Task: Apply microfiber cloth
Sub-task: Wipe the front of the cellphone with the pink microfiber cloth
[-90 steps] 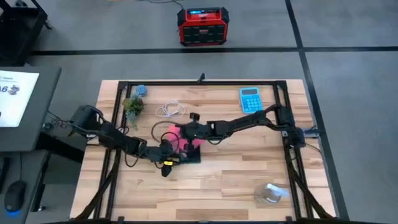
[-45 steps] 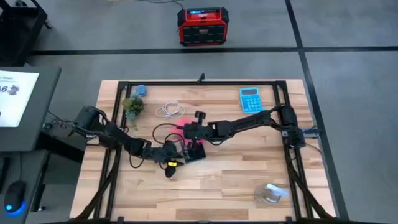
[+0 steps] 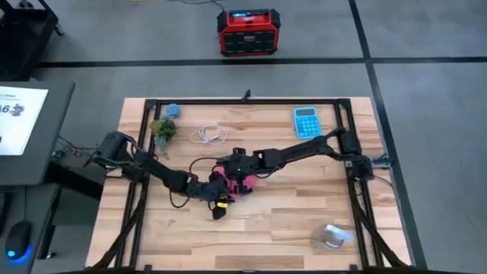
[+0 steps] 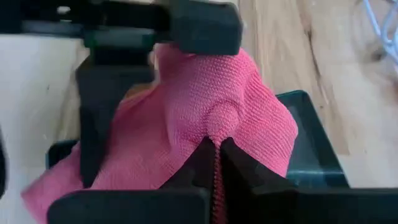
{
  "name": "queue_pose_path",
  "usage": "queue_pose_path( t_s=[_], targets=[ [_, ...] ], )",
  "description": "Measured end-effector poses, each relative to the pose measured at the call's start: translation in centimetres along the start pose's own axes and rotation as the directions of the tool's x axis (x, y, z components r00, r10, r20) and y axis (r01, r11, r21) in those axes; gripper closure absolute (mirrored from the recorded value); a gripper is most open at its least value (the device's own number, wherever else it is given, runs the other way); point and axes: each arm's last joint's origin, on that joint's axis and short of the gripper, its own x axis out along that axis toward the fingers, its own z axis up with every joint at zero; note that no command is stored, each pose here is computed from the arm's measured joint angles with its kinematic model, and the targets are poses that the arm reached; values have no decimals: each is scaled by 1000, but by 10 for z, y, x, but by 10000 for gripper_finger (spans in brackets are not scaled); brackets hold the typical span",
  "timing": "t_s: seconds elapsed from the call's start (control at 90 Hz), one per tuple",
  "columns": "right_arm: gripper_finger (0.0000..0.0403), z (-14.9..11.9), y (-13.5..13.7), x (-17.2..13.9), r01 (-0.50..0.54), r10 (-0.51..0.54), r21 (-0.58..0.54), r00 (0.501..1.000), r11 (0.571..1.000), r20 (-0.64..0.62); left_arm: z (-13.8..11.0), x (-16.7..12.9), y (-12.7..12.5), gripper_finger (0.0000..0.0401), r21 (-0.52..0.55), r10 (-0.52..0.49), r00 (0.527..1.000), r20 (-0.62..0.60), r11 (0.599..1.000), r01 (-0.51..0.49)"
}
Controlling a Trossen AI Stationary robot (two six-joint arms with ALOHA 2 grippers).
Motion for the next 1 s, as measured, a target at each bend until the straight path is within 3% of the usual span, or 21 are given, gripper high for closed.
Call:
queue_pose_path(
  t_s=[0.133, 0.189, 0.311, 0.4, 0.456, 0.533, 0.633, 0.711, 0.889, 1.0],
  targets=[
    [403, -2, -14, 2, 165, -164, 99, 986, 981, -12, -4, 3, 0, 233, -13, 4, 1000, -7, 1000, -4],
    [403, -2, -17, 2, 180, -180, 106, 984, 978, -12, -4, 3, 0, 233, -12, 6, 1000, -10, 1000, -6],
    [403, 0, -13, -4, -8, 9, 57, 1000, 998, -16, -4, 2, 0, 233, -10, -1, 1000, -21, 1000, 1],
    [403, -1, -1, -6, -194, 194, -8, 981, 981, -31, -5, 2, 0, 233, -12, -17, 999, -33, 1000, 17],
    [403, -2, 6, -6, -231, 230, -45, 973, 972, -38, -5, 2, 0, 233, -12, -18, 999, -32, 1000, 17],
    [403, 0, 6, -5, -158, 158, -44, 987, 986, -15, -5, 2, 0, 233, -14, -18, 999, -30, 1000, 18],
    [403, 2, -12, -4, 58, -59, 82, 998, 995, 5, -5, 2, 0, 233, -21, -22, 999, -34, 1000, 22],
    [403, -1, -23, -3, 100, -97, 143, 995, 985, -25, -5, 2, 1, 233, -21, -9, 1000, -29, 1000, 8],
    [403, -5, -27, -4, -192, 197, 143, 980, 971, -24, -6, 2, 0, 233, -17, -25, 999, -41, 1000, 24],
    [403, -7, -25, -3, -177, 182, 115, 983, 977, -30, -6, 2, 0, 233, -17, -26, 999, -39, 1000, 25]
  ],
)
